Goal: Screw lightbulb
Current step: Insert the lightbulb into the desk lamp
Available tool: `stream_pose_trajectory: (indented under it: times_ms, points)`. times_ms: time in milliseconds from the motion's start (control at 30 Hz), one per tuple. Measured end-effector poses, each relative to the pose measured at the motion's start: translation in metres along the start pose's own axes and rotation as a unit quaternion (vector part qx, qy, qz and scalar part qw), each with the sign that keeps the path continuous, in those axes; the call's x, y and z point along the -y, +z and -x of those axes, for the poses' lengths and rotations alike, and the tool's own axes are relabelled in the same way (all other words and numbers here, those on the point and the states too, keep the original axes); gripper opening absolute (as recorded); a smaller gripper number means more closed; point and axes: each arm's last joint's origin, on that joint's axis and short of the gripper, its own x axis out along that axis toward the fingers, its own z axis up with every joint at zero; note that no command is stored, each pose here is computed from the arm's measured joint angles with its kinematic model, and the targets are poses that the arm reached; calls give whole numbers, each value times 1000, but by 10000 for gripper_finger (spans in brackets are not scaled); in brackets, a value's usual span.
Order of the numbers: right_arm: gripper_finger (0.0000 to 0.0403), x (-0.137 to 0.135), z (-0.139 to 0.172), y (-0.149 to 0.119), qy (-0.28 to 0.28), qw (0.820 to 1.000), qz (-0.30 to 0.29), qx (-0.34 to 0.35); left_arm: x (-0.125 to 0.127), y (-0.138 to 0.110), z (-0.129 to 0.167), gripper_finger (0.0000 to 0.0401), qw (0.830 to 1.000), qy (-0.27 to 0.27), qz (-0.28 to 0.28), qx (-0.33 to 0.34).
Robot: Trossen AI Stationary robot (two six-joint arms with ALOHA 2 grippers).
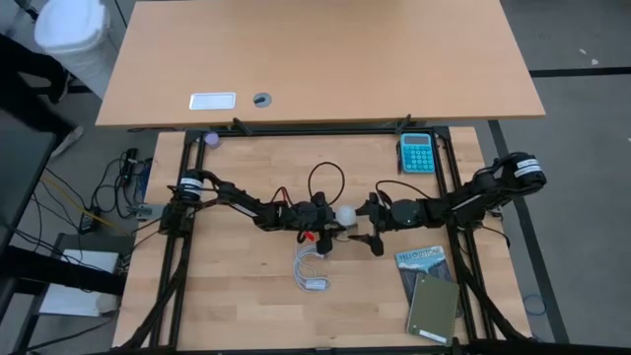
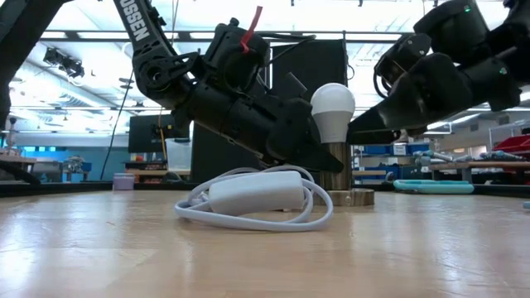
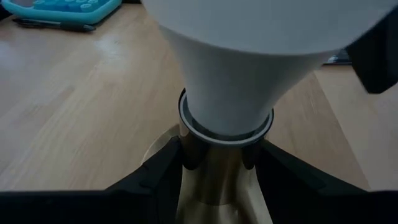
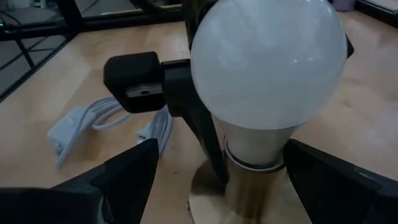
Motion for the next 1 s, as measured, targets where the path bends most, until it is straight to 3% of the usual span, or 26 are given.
stream_pose_trajectory:
  times_ms: [267,433,633,700,833,1000]
  points:
    - [345,-16,6,0,27,999,-25,-9,1,0,0,188,1000,-6,-2,-1]
    - [345,-36,12,-1,77,996,-39,-11,0,0,0,188,1000,2,1,0]
    - [332,-27,12,-8,-58,998,-10,-24,0,0,0,188,1000,4,2,0]
    - [323,-20,11,-6,-77,997,-10,-19,0,0,0,188,1000,3,2,0]
    - [306,-10,8,1,-76,997,4,3,0,0,0,188,1000,3,1,0]
    - [296,-3,6,4,-28,1000,-2,3,0,0,0,188,1000,3,2,0]
